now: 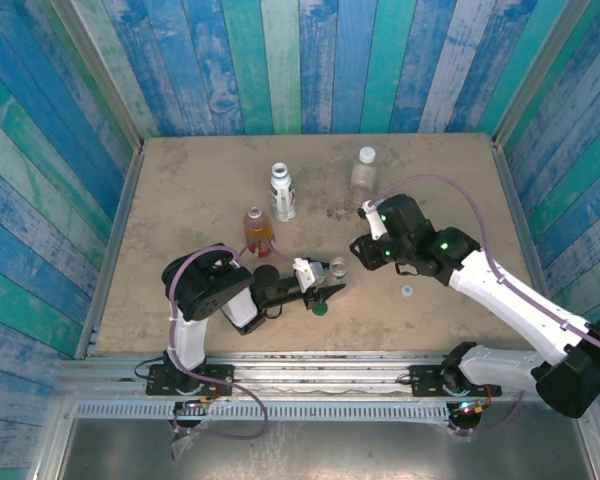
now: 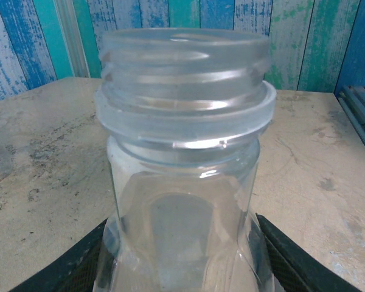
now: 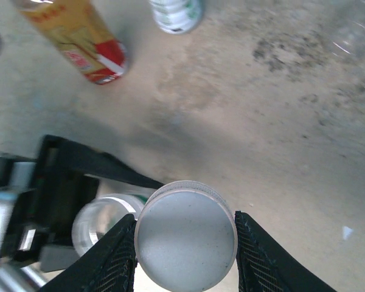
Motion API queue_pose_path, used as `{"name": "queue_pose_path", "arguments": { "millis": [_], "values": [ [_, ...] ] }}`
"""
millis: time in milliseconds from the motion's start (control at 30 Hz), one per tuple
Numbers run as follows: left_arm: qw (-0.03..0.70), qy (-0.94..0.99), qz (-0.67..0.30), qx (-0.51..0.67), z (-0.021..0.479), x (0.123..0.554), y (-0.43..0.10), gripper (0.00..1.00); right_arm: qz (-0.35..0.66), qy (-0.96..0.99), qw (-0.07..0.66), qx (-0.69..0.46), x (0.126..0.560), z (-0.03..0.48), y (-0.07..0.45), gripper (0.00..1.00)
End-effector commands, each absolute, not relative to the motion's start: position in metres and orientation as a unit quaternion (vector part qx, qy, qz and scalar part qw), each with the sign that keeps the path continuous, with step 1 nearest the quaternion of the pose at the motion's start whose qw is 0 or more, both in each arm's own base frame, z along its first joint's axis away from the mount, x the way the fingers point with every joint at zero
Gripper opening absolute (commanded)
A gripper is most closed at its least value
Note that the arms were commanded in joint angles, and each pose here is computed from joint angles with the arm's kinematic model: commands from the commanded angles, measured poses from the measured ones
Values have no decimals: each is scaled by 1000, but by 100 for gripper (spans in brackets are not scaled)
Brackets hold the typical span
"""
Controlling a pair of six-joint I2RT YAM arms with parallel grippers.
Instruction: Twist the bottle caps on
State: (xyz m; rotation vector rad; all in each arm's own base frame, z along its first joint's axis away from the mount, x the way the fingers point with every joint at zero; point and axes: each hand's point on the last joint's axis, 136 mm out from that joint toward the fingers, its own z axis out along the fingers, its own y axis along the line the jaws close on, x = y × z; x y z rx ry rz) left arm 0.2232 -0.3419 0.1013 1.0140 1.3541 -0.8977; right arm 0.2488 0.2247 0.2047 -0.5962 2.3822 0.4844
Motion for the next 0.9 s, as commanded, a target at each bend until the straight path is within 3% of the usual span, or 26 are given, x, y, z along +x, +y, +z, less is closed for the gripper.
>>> {"name": "queue_pose_path", "arguments": {
  "millis": [0, 867],
  "values": [
    [556, 589, -385, 443, 92, 217, -342, 55, 199, 906, 281, -245, 232, 201, 236, 44],
    [538, 603, -395, 437, 92, 221, -348, 54, 116, 914, 226, -317, 220, 160, 255, 44]
  ]
}}
